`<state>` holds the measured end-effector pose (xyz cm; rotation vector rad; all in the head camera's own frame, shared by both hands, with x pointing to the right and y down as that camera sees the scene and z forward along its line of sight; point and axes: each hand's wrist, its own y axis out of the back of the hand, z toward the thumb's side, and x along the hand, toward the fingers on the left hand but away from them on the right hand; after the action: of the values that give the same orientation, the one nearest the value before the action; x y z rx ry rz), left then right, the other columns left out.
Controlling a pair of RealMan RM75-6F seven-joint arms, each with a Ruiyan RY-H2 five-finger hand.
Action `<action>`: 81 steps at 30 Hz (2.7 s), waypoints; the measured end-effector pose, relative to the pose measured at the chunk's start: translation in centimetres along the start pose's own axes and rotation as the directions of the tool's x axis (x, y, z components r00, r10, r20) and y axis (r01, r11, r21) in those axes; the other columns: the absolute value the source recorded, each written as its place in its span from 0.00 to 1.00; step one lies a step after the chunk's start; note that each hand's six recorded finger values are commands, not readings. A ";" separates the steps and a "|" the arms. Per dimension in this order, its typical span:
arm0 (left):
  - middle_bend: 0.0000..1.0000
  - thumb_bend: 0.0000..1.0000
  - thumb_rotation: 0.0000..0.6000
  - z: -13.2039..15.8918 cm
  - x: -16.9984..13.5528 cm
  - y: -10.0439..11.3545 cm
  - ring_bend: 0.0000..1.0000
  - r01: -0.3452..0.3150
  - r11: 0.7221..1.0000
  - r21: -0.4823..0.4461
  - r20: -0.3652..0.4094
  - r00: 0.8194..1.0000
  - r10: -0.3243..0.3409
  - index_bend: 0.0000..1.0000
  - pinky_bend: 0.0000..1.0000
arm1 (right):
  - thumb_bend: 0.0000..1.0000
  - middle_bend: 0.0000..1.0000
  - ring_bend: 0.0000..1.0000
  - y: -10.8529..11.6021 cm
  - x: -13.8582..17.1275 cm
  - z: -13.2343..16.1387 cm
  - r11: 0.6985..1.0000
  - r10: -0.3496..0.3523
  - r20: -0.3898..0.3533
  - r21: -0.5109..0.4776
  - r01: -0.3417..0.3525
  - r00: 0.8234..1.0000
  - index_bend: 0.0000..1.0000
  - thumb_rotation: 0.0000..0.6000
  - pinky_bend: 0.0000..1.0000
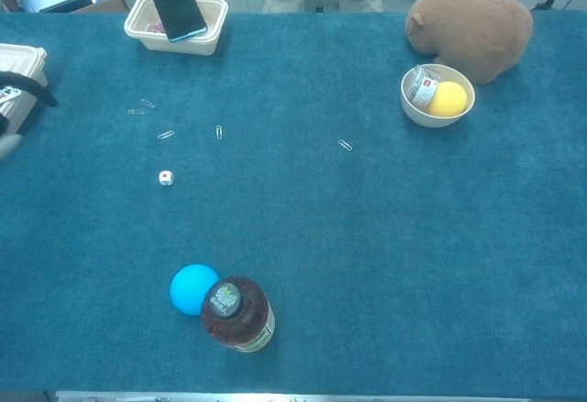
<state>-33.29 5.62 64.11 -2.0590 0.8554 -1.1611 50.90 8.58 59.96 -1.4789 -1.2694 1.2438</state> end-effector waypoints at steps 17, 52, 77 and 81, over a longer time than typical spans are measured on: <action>1.00 0.71 0.37 2.4 4.5 -5.4 1.00 0.336 0.936 0.105 0.063 0.937 -0.344 0.13 1.00 | 0.29 0.29 0.17 0.0 -0.6 0.1 1.000 0.007 -0.001 0.014 -0.007 1.000 0.38 1.00 0.32; 1.00 0.73 0.27 2.3 8.5 -11.1 1.00 0.457 0.881 0.119 0.018 0.886 -0.462 0.10 1.00 | 0.29 0.29 0.17 0.2 -0.7 -0.8 1.000 0.002 0.022 0.022 -0.003 1.000 0.38 1.00 0.32; 1.00 0.73 0.32 0.4 9.8 -9.2 1.00 0.442 0.884 0.151 -0.041 0.897 -0.441 0.11 1.00 | 0.29 0.29 0.17 0.5 -0.5 -0.8 1.000 -0.014 0.026 0.025 0.013 1.000 0.38 1.00 0.32; 1.00 0.73 0.33 0.0 9.7 -8.8 1.00 0.439 0.885 0.153 -0.052 0.898 -0.436 0.11 1.00 | 0.29 0.29 0.17 0.6 -0.5 -0.7 1.000 -0.015 0.024 0.024 0.014 1.000 0.38 1.00 0.32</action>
<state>-27.33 3.35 75.59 -2.1683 0.2859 -1.4307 51.64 8.03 59.63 -1.4390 -1.2745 1.2665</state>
